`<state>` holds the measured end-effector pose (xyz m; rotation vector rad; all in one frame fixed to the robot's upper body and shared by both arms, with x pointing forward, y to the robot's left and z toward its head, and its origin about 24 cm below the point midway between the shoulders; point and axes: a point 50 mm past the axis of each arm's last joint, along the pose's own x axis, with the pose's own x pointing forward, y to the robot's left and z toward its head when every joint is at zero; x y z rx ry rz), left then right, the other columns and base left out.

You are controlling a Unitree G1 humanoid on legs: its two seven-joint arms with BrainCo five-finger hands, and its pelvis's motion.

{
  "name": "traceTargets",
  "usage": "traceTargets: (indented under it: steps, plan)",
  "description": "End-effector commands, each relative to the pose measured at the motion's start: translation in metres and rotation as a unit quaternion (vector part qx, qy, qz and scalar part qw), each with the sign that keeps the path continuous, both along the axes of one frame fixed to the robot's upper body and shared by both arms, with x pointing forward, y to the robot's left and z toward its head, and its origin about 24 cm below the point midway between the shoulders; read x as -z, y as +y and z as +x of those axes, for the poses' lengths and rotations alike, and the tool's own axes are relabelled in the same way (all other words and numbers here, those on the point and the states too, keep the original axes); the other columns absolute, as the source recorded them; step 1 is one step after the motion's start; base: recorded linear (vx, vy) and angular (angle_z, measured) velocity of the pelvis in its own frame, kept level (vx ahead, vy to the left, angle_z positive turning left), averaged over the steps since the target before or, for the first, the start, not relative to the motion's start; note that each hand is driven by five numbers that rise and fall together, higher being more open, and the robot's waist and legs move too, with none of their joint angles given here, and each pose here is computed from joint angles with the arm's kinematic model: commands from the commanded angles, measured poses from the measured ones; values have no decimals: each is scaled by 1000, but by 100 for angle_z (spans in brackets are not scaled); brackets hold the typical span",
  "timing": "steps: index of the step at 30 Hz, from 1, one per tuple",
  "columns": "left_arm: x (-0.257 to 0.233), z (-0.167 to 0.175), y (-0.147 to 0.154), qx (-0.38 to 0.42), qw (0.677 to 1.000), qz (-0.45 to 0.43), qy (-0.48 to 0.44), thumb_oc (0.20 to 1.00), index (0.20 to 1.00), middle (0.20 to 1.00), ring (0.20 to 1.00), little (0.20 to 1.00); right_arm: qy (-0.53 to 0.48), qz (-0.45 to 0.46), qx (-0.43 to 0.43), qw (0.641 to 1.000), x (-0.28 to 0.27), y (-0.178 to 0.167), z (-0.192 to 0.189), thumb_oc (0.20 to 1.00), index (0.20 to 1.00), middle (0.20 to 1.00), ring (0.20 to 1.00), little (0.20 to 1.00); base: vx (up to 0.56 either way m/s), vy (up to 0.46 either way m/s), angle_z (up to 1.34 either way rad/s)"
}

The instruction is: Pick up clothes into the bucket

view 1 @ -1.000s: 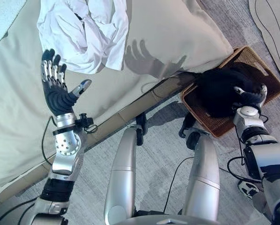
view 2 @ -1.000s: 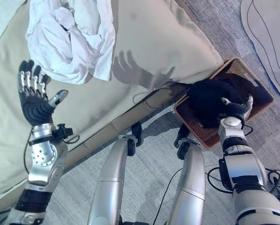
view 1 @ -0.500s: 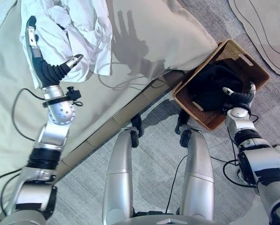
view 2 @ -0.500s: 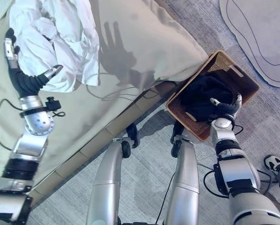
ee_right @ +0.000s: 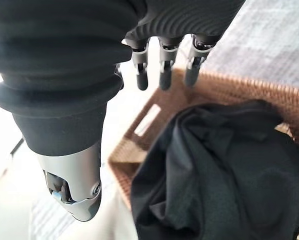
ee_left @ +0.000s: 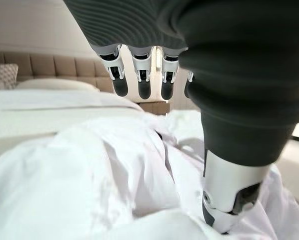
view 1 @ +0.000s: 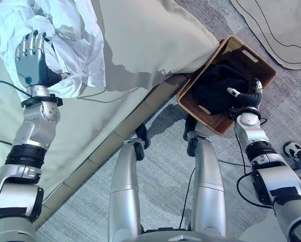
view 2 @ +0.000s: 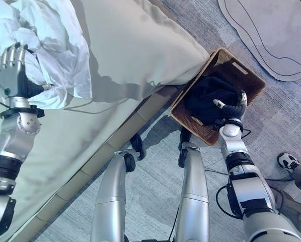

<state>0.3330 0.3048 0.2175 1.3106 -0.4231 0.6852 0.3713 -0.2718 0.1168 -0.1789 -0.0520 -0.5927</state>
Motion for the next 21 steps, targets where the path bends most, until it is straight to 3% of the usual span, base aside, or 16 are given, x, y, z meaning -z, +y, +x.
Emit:
traceTargets:
  steps: [1,9,10,13,21]
  plan:
    - [17,-4,8,-18,999,8,33,1000,1000,1000,1000,1000,29,-16,-11,999,33,1,-16,1000,1000,1000,1000,1000,0,0,0]
    - [37,13,6,-20,990,17,137,1000,1000,1000,1000,1000,6,-31,-56,998,20,18,-8,1000,1000,1000,1000,1000,-1,-1,-3]
    - [40,15,7,-25,989,15,148,598,598,598,598,598,2,-31,-60,998,18,20,-8,1000,1000,1000,1000,1000,-1,0,-7]
    - [44,16,10,-34,986,16,164,200,200,200,200,200,-4,-39,-75,996,15,26,-7,1000,1000,1000,1000,1000,1,-1,-7]
    - [49,9,17,-44,985,11,165,200,200,200,200,200,-16,-40,-77,996,15,26,-11,1000,1000,1000,1000,1000,0,-1,0]
